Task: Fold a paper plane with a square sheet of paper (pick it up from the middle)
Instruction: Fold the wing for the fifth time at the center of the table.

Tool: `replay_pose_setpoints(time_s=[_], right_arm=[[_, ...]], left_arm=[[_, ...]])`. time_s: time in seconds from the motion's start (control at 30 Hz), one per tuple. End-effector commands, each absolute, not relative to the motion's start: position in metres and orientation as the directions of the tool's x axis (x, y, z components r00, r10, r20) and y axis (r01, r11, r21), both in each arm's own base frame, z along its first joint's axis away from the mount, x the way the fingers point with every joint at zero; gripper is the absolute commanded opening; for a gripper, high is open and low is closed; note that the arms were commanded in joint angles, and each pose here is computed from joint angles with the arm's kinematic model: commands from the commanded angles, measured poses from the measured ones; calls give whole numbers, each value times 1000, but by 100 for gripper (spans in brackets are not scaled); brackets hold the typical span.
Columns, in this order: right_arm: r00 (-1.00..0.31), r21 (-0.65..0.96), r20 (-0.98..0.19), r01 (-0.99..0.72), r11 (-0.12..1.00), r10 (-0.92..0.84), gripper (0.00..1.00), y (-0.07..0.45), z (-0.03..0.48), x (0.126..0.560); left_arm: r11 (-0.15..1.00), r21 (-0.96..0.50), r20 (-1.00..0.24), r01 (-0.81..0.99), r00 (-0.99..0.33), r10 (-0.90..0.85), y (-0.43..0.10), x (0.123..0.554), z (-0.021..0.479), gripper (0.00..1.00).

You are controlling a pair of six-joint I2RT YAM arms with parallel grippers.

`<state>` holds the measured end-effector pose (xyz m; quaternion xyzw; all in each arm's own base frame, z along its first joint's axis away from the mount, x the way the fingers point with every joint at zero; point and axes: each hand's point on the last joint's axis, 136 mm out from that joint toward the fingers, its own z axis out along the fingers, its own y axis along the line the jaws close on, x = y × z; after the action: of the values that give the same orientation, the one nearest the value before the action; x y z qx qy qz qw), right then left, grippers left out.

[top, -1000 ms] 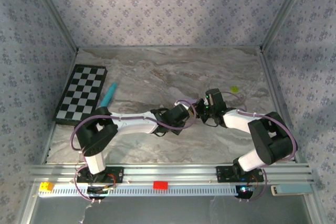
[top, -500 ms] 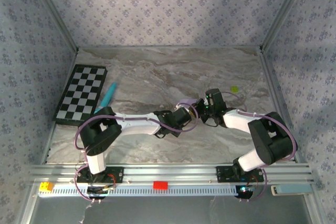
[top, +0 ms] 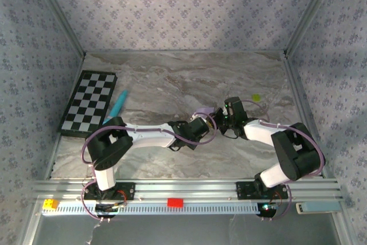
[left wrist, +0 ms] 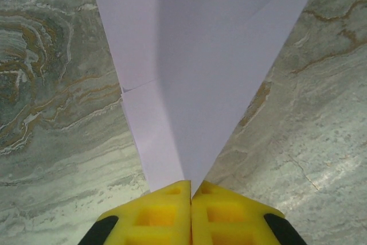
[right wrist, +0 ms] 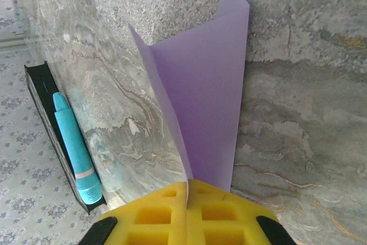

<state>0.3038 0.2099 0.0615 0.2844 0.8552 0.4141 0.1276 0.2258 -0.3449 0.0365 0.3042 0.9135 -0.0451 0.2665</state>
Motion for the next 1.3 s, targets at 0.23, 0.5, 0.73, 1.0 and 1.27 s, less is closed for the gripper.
replay_pose_setpoints(time_s=[0.23,0.5,0.73,1.0,1.27], right_arm=[[-802,716,-100,352,602,588,24,175,78,295],[-777,706,-176,329,628,605,33,142,95,281],[-764,725,-183,320,610,618,35,135,97,272],[-788,745,-176,285,603,590,34,143,92,267],[-830,750,-290,113,652,477,31,167,98,272]], left_arm=[[827,49,-509,559,-699,503,-347,223,30,1],[820,-193,-500,539,-773,391,-361,220,33,0],[788,-399,-437,468,-853,286,-363,224,29,0],[721,-561,-364,407,-903,226,-370,223,27,0],[637,-698,-277,325,-944,179,-379,224,24,0]])
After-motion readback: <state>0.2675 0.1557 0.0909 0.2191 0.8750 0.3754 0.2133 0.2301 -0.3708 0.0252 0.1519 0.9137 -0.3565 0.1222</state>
